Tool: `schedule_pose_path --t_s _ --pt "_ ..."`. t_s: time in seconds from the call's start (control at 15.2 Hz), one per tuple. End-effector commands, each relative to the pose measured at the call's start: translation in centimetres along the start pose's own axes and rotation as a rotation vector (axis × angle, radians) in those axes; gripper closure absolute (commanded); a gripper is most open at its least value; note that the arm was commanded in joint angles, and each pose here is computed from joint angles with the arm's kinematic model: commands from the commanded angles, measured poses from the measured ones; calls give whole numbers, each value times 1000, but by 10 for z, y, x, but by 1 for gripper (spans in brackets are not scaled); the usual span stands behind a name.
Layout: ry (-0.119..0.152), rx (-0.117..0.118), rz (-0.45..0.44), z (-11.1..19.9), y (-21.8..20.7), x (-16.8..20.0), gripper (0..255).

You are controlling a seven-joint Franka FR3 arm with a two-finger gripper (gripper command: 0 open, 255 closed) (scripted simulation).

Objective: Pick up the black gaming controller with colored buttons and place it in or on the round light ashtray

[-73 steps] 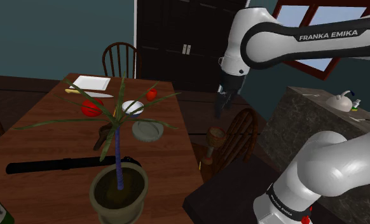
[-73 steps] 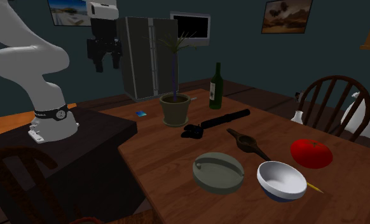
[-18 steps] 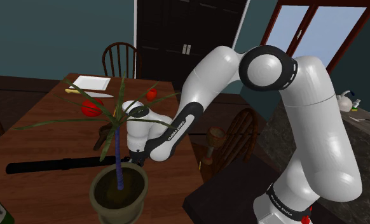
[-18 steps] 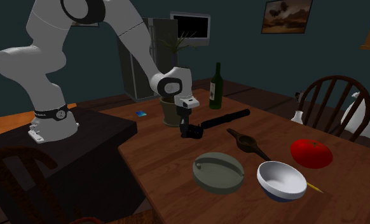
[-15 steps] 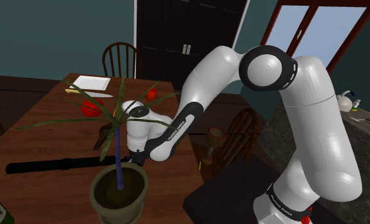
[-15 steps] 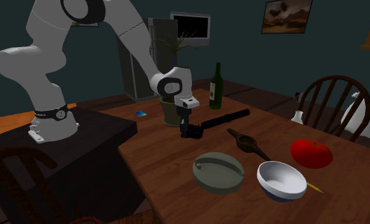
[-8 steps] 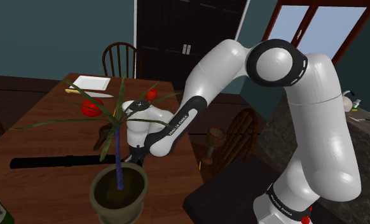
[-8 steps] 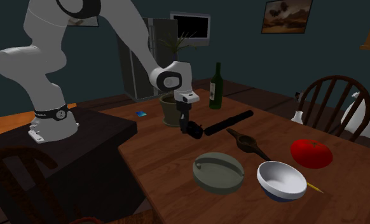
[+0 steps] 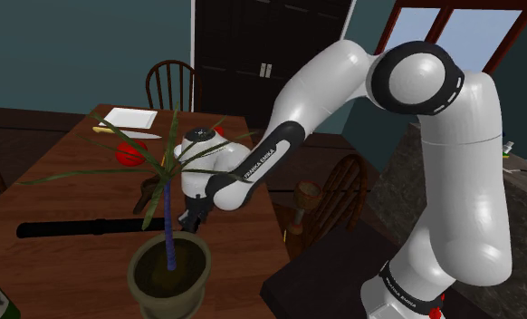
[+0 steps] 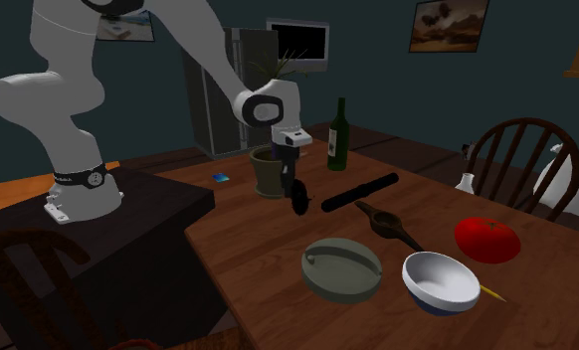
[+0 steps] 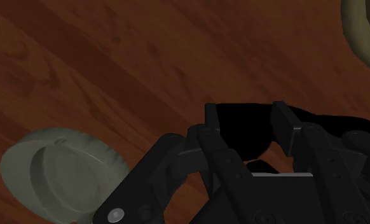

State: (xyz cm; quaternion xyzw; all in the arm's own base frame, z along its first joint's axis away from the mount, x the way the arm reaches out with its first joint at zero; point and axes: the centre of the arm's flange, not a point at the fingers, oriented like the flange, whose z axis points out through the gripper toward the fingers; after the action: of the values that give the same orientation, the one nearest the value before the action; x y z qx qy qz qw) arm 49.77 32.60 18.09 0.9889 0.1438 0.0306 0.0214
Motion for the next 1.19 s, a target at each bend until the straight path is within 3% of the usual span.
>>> schedule_pose_path --t_s 0.0,0.26,1.12 --pt "0 0 0 -10 -1 2 255" --pt "0 0 0 -31 0 3 255" --pt "0 0 0 -19 154 78 255"
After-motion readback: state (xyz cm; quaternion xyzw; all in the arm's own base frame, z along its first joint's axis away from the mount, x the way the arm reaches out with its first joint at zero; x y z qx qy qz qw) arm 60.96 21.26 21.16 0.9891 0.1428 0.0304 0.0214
